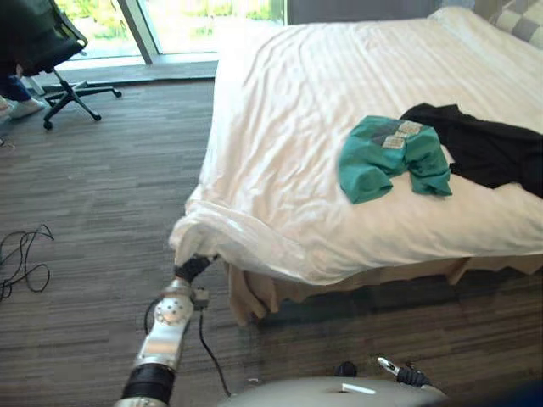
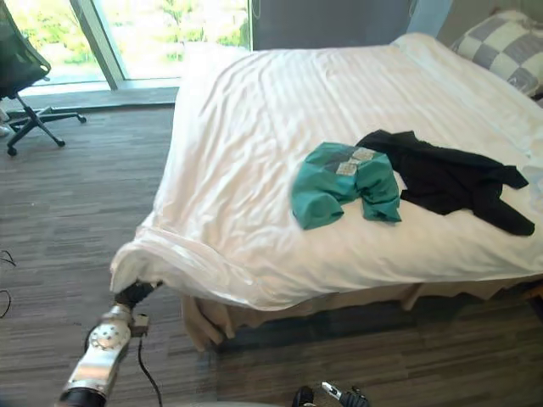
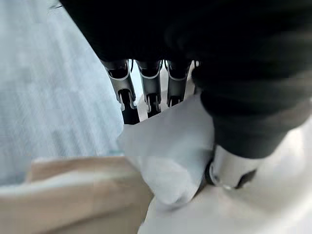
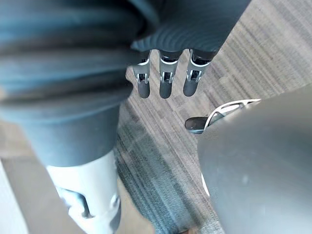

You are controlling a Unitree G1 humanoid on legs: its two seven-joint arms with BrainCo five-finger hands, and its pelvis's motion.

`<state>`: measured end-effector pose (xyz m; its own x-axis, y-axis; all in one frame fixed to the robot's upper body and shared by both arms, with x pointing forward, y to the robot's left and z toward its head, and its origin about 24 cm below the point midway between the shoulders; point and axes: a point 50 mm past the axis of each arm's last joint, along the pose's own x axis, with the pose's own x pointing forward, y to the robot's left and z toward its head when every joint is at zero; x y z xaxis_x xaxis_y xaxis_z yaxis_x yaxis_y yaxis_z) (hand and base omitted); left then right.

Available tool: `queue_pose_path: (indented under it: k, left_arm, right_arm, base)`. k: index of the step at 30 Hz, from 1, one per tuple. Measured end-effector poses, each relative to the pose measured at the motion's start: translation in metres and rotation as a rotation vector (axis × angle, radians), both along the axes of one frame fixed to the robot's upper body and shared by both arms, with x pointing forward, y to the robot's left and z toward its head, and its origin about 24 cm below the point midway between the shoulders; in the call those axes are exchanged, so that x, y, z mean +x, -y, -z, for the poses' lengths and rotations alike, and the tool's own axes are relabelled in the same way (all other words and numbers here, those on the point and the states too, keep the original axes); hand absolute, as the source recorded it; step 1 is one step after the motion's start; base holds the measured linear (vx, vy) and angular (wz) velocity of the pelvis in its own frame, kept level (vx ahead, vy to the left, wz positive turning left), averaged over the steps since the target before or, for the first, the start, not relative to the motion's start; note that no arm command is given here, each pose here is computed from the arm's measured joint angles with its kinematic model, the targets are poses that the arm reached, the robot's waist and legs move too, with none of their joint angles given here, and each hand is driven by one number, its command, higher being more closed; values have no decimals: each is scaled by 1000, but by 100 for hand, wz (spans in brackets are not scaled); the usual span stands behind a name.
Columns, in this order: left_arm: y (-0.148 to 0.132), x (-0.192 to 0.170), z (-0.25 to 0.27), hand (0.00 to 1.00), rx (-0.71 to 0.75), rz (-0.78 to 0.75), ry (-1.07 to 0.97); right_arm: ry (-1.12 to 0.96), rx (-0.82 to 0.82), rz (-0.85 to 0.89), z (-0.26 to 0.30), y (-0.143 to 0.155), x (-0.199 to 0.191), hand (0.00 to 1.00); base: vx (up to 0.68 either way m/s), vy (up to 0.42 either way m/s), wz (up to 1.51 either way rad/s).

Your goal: Tidy the bed and pick cloth on bed and put in laundry

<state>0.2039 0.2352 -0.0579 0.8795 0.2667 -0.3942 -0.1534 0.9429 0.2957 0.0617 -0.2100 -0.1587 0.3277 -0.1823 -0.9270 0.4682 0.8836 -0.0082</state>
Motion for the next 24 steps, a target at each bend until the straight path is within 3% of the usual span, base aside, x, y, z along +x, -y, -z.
queue_pose_path:
  k: [5,8,10,13,17,19,21,24]
  left_arm:
    - [1,-21,30,0,-132,-142,-89]
    - [2,-47,58,0,-213,-245,-243]
    - [4,-96,87,0,-288,-377,-478]
    - [5,-151,102,0,-377,-557,-675]
    - [2,-196,107,0,-414,-708,-843]
    - [1,-216,107,0,-381,-704,-945]
    - [5,-230,108,0,-318,-581,-1052]
    - [18,-233,110,0,-353,-539,-1069]
  right_arm:
    - [-4,16,30,3,-4,1,0]
    - [2,24,59,4,-7,2,0]
    - [-4,25,75,5,-6,0,0]
    - [-22,24,123,6,-3,-6,0]
    - [-29,26,178,7,-5,-8,0]
    - [-27,21,221,7,-6,-8,0]
    - [-21,-10,276,7,-6,-10,0]
    - [20,-126,357,2,6,-8,0]
  base:
    - [27,18,-2]
    - [6,7,-5]
    - [-1,2,4]
    - [-27,-6,14]
    - [-100,-7,15]
    - [-157,-25,1]
    - [-141,-44,-9]
    - [-98,-32,-13]
